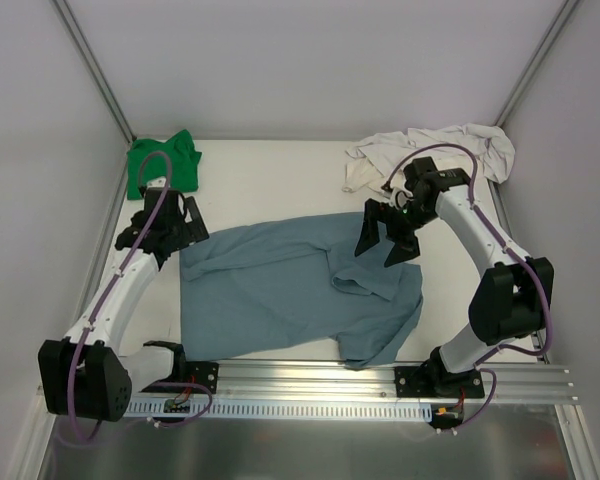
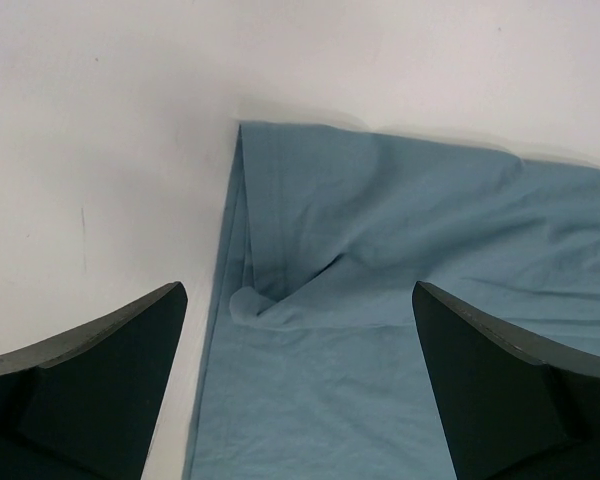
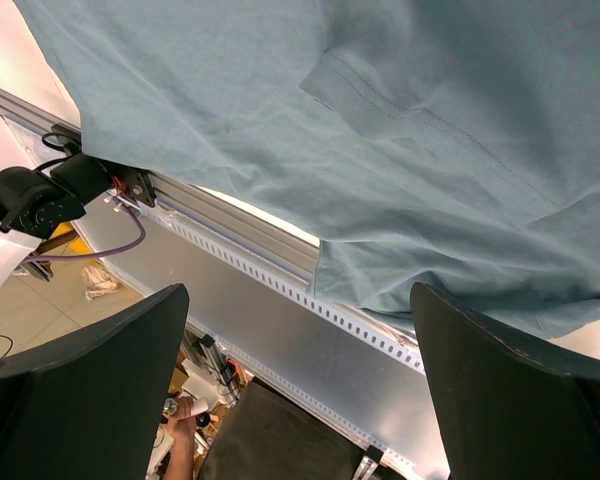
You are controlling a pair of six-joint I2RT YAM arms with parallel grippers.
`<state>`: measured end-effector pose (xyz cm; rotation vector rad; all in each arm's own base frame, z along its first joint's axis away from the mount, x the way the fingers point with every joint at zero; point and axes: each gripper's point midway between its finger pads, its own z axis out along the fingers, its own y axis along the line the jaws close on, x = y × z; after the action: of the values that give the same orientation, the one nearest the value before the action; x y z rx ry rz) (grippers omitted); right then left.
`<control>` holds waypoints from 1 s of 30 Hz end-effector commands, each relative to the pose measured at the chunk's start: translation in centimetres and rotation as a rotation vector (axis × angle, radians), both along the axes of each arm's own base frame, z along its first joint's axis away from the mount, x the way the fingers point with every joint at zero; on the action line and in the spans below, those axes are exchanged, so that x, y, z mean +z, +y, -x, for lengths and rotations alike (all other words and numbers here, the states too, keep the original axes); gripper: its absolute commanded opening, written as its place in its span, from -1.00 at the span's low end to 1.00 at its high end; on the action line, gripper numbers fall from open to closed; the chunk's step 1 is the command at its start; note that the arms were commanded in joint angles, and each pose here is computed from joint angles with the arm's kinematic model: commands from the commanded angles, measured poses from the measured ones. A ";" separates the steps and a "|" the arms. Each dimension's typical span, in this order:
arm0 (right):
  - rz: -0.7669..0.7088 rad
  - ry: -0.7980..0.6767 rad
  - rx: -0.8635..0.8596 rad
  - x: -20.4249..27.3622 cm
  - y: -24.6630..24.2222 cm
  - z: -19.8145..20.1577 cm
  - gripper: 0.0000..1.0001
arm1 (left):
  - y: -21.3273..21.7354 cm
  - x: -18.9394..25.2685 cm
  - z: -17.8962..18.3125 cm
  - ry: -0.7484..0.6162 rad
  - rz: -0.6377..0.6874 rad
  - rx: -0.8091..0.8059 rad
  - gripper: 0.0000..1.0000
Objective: Fold and stack the t-shirts
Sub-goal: Fold the flattened tshirt in 1/3 of the way
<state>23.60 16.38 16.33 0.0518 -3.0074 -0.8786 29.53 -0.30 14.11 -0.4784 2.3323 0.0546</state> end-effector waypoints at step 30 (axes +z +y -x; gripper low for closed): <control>-0.012 -0.020 -0.199 -7.1 -0.5 -16.8 0.99 | -10.2 -5.3 -5.9 0.434 0.428 -0.226 0.95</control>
<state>39.56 15.96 8.51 -0.2319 -3.0481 -0.8812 36.18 -9.58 8.91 -0.4389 2.7675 -0.4543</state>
